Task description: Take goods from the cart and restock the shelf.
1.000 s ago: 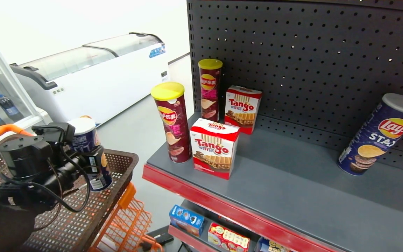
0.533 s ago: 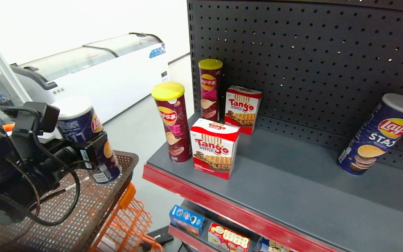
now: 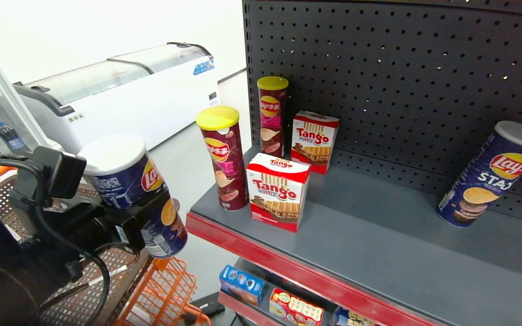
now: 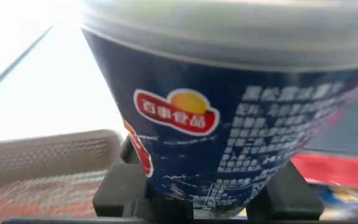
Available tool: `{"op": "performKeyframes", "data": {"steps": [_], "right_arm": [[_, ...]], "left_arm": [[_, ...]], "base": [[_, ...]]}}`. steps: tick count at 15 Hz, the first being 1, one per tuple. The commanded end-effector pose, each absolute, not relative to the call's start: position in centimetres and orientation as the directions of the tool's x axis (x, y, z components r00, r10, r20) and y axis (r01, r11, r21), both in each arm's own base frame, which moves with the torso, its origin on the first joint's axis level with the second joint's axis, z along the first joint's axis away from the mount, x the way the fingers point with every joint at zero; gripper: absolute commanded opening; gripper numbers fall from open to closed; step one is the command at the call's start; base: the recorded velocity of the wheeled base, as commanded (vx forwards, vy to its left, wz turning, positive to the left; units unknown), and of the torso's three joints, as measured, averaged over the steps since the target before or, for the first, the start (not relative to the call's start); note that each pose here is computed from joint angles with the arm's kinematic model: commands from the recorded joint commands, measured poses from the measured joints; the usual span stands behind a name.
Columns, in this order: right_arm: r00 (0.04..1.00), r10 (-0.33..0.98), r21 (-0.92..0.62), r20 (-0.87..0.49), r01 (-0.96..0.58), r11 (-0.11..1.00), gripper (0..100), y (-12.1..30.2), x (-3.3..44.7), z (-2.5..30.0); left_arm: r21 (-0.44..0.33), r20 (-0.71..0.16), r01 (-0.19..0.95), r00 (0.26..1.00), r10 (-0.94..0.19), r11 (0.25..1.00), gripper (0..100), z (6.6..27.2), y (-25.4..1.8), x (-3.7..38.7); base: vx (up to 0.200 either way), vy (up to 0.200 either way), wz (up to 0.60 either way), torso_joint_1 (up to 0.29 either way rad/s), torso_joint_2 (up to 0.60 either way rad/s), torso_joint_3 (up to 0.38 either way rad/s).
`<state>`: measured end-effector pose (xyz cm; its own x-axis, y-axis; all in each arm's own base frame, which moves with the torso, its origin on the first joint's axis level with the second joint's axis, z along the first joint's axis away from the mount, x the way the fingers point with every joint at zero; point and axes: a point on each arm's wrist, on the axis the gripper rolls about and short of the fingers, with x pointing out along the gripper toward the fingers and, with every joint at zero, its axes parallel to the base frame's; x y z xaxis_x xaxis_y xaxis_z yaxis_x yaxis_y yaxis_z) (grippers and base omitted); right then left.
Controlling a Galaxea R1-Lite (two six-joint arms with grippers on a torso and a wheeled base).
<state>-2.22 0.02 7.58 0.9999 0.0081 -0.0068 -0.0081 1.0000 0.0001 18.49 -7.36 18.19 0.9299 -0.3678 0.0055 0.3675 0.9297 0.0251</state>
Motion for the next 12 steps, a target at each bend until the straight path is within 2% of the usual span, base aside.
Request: {"op": "performKeyframes", "data": {"steps": [1, 7, 12], "right_arm": [[1.000, 0.008, 0.000, -0.008, -0.008, 1.000, 100, 0.0, -2.2, 7.6], [1.000, 0.009, 0.000, -0.008, -0.009, 1.000, 100, 0.0, -2.2, 7.6], [1.000, 0.009, 0.000, -0.008, -0.009, 1.000, 100, 0.0, -2.2, 7.6]], "left_arm": [[0.022, 0.034, 0.468, 0.883, -0.468, 0.883, 0, 18.7, -8.1, 17.6], [0.016, 0.050, 0.566, 0.823, -0.566, 0.824, 0, 19.2, -9.0, 16.8], [0.019, 0.026, 0.712, 0.701, -0.712, 0.702, 0, 19.0, -9.5, 15.8]], "base": [[0.000, 0.000, 0.00, 0.000, 0.00, 0.000], [0.000, 0.000, 0.00, 0.000, 0.00, 0.000], [0.000, 0.000, 0.00, 0.000, 0.00, 0.000]]}}
